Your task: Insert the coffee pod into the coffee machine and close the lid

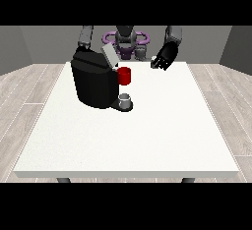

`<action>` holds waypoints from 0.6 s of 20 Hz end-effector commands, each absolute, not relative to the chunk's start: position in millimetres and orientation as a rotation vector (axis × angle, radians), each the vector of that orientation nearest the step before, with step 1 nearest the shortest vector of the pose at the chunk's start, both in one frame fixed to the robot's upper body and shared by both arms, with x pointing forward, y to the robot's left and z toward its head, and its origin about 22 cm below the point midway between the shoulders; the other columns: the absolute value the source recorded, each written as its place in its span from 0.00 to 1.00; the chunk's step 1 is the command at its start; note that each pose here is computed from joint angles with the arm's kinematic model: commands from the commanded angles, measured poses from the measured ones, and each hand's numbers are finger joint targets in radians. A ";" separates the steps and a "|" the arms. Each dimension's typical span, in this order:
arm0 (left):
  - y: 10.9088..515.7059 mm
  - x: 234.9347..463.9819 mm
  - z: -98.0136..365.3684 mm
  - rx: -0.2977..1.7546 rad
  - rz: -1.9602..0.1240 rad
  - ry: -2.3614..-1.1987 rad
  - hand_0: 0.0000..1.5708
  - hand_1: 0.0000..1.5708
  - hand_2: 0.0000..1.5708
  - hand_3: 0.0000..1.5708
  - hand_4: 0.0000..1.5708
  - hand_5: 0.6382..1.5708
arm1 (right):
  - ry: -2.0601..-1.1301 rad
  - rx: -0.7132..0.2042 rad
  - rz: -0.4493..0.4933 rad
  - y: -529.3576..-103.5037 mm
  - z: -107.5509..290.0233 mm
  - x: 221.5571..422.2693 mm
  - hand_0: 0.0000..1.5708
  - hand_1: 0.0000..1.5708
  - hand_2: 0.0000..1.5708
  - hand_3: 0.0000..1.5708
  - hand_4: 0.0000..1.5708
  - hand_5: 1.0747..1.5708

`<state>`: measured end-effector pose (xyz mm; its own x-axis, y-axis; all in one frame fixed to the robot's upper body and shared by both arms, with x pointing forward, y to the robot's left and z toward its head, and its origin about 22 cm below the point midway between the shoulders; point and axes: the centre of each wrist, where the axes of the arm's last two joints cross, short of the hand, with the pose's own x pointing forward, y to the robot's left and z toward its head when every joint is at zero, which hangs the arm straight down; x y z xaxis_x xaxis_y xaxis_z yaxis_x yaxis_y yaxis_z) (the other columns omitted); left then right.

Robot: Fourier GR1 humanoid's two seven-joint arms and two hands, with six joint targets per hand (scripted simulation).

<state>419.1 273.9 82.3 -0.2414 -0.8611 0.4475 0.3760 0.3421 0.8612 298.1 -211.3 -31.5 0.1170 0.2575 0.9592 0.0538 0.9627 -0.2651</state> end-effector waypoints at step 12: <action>224.3 450.3 180.0 0.440 -1.176 -1.406 0.78 0.78 0.81 0.82 0.32 1.00 | -1.504 -0.234 0.107 -220.5 -12.4 310.1 0.00 0.00 0.00 0.00 0.00 1.00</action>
